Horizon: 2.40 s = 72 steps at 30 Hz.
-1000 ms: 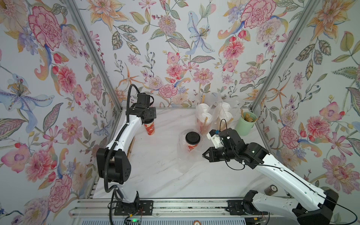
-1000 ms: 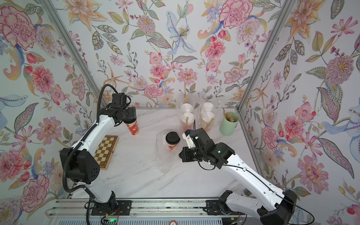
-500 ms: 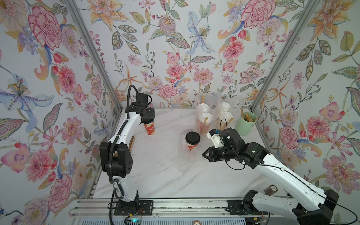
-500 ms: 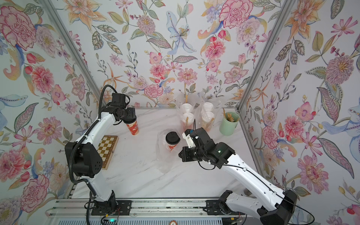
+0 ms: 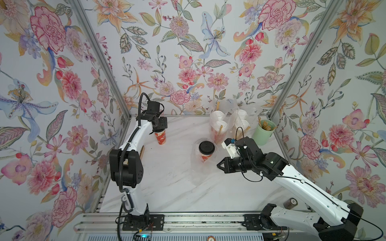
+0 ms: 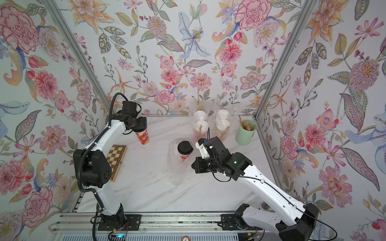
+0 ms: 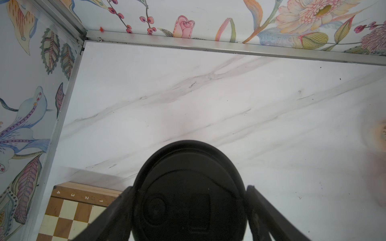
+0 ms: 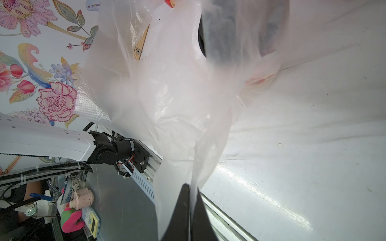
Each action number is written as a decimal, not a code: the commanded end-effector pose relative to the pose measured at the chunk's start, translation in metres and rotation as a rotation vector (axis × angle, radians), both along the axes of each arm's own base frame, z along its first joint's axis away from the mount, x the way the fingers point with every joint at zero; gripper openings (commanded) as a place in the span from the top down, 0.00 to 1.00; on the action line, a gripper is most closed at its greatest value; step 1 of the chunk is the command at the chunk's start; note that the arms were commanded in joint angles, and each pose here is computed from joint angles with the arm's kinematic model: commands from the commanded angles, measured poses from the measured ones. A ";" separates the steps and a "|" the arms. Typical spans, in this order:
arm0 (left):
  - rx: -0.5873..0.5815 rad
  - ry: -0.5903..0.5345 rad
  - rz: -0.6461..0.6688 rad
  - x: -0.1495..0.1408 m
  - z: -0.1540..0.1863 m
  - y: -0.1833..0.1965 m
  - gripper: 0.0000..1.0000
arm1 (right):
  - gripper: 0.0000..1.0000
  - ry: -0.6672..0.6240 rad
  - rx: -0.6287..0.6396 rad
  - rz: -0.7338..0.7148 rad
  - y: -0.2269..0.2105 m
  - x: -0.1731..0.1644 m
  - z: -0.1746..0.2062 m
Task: Pack milk tea into plastic carrier bags
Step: Pick up the milk tea cup at the center of the board.
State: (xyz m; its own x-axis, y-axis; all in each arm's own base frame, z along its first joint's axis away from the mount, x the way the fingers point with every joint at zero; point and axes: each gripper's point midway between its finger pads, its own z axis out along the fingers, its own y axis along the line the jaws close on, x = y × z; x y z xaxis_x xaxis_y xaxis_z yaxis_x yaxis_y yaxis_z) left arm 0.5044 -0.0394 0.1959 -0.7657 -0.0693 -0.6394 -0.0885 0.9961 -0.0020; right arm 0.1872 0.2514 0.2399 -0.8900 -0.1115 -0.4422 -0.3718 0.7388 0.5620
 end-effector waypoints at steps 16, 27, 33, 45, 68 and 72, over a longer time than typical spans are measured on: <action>0.020 0.037 0.019 -0.004 -0.018 0.008 0.16 | 0.93 -0.009 -0.003 0.005 -0.001 -0.001 0.004; 0.001 0.059 0.004 -0.005 -0.031 0.004 0.24 | 0.93 -0.011 -0.003 0.002 -0.002 -0.001 0.004; -0.001 0.067 0.001 -0.010 -0.036 0.004 0.26 | 0.94 -0.010 -0.005 0.000 -0.002 -0.001 0.004; -0.007 0.046 0.006 -0.021 -0.037 0.000 0.28 | 0.94 -0.013 -0.001 -0.001 -0.002 0.000 0.006; 0.006 -0.138 -0.100 -0.062 0.107 -0.058 0.36 | 0.94 -0.012 -0.009 0.003 0.000 0.000 0.003; -0.002 -0.182 -0.150 -0.075 0.140 -0.080 0.37 | 0.94 -0.012 -0.014 0.005 0.000 0.000 0.002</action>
